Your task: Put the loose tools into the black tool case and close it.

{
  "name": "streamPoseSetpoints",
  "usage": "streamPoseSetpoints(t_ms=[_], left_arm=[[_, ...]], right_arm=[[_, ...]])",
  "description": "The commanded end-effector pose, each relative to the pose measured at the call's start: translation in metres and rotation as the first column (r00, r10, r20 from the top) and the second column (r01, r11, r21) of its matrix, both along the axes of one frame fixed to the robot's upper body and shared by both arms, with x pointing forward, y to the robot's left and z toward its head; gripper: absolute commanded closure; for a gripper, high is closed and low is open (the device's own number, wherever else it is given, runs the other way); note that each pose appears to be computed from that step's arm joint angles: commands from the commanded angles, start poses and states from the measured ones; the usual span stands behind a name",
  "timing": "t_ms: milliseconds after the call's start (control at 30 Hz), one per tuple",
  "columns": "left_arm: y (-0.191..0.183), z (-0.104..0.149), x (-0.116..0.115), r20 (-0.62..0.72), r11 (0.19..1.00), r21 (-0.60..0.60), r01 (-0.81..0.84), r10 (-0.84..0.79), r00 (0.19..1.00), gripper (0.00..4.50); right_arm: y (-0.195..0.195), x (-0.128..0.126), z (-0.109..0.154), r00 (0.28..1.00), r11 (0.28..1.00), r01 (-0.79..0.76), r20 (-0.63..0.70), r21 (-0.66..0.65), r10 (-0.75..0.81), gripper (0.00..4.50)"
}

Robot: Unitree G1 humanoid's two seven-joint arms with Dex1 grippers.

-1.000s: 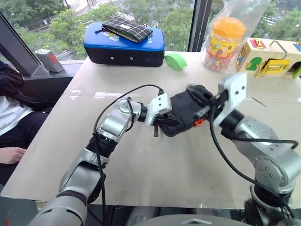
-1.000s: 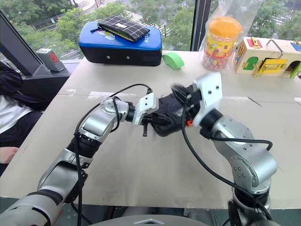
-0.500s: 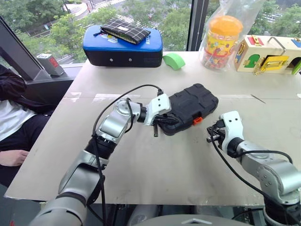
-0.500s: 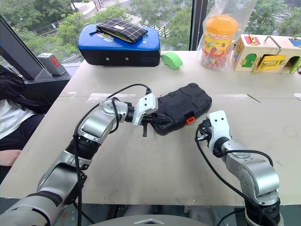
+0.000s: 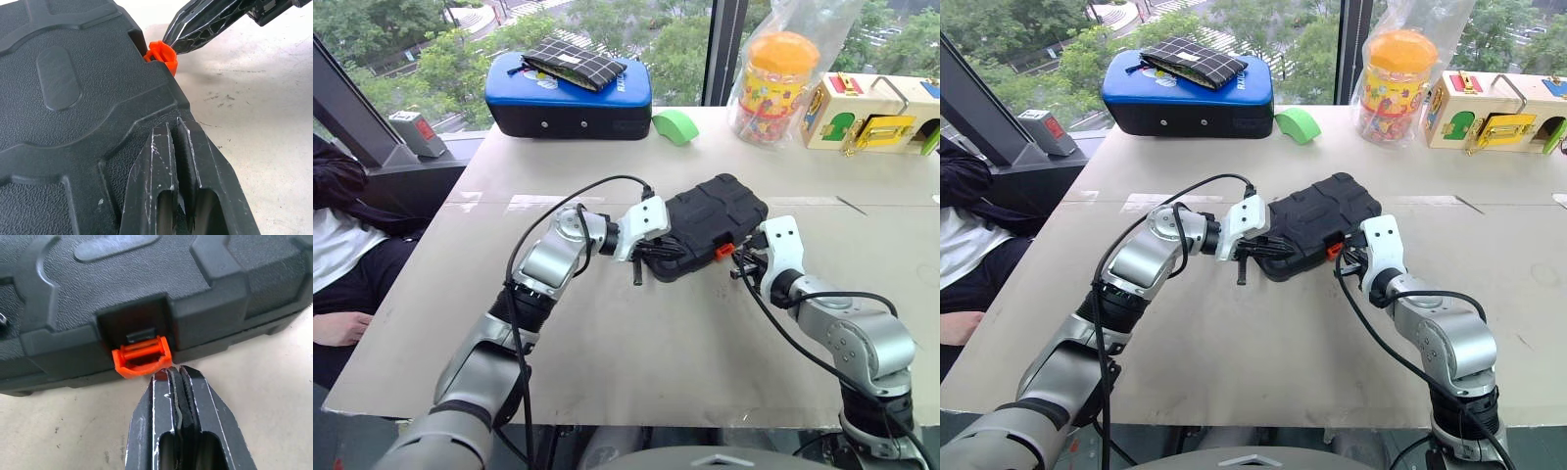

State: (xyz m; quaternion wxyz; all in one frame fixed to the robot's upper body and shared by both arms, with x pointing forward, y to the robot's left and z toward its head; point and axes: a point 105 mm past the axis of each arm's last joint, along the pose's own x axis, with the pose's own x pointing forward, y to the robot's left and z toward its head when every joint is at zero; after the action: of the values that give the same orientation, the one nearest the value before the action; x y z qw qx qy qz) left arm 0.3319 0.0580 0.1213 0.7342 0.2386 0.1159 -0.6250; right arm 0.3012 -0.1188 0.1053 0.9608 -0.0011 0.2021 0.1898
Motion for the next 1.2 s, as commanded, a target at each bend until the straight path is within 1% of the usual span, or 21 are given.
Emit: streamPoseSetpoints(t_ms=[33, 333, 600, 700, 800, 900, 1000, 1033, 1067, 1100, 1133, 1167, 1200], left_arm=[[0.008, -0.043, -0.011, -0.127, 0.993, 0.114, -0.009, 0.023, 0.992, 4.29], [0.008, -0.046, -0.011, -0.123, 0.992, 0.124, -0.005, 0.020, 0.992, 4.29], [0.007, -0.048, -0.013, -0.129, 0.992, 0.126, -0.001, 0.017, 0.992, 4.29], [0.007, -0.047, -0.014, -0.125, 0.993, 0.119, 0.000, 0.015, 0.992, 4.29], [0.007, -0.045, -0.014, -0.122, 0.995, 0.102, -0.012, 0.024, 0.992, 4.29], [0.010, -0.043, -0.013, -0.102, 0.996, 0.082, -0.034, 0.042, 0.994, 4.29], [0.011, -0.032, -0.013, -0.097, 0.997, -0.013, -0.074, 0.072, 0.993, 4.29], [0.009, -0.022, -0.012, -0.095, 0.993, -0.082, -0.090, 0.082, 0.992, 4.29], [0.006, -0.012, -0.012, -0.086, 0.983, -0.148, -0.107, 0.096, 0.992, 4.29], [0.002, 0.005, -0.011, -0.095, 0.950, -0.280, -0.137, 0.115, 0.989, 4.29], [0.000, 0.020, -0.011, -0.088, 0.910, -0.387, -0.146, 0.121, 0.989, 4.29], [0.006, 0.026, -0.011, -0.098, 0.889, -0.426, -0.167, 0.138, 0.985, 4.29], [0.012, 0.029, -0.016, -0.145, 0.874, -0.453, -0.177, 0.124, 0.982, 4.29]], right_arm=[[0.009, 0.002, 0.015, 0.998, 0.999, -0.037, 0.057, 0.022, 0.036, 4.50], [0.014, 0.005, 0.023, 0.996, 0.996, -0.053, 0.076, 0.067, 0.048, 4.50], [0.025, 0.007, 0.041, 0.990, 0.985, -0.091, 0.118, 0.150, 0.073, 4.50], [0.030, 0.008, 0.047, 0.988, 0.971, -0.110, 0.130, 0.211, 0.083, 4.50], [0.027, 0.006, 0.055, 0.983, 0.965, -0.123, 0.165, 0.232, 0.086, 4.50], [0.018, 0.005, 0.064, 0.973, 0.971, -0.120, 0.221, 0.208, 0.073, 4.50], [0.006, -0.002, 0.070, 0.967, 0.970, -0.117, 0.248, 0.213, 0.063, 4.50], [0.002, -0.006, 0.070, 0.965, 0.975, -0.120, 0.251, 0.189, 0.070, 4.50], [-0.001, -0.009, 0.068, 0.963, 0.981, -0.120, 0.258, 0.154, 0.077, 4.50], [-0.006, -0.012, 0.067, 0.958, 0.989, -0.115, 0.272, 0.098, 0.085, 4.50], [-0.010, -0.016, 0.066, 0.950, 0.993, -0.114, 0.294, 0.030, 0.100, 4.50], [-0.013, -0.019, 0.066, 0.938, 0.993, -0.119, 0.324, -0.028, 0.122, 4.50], [-0.018, -0.022, 0.065, 0.935, 0.991, -0.122, 0.329, -0.050, 0.132, 4.50]])
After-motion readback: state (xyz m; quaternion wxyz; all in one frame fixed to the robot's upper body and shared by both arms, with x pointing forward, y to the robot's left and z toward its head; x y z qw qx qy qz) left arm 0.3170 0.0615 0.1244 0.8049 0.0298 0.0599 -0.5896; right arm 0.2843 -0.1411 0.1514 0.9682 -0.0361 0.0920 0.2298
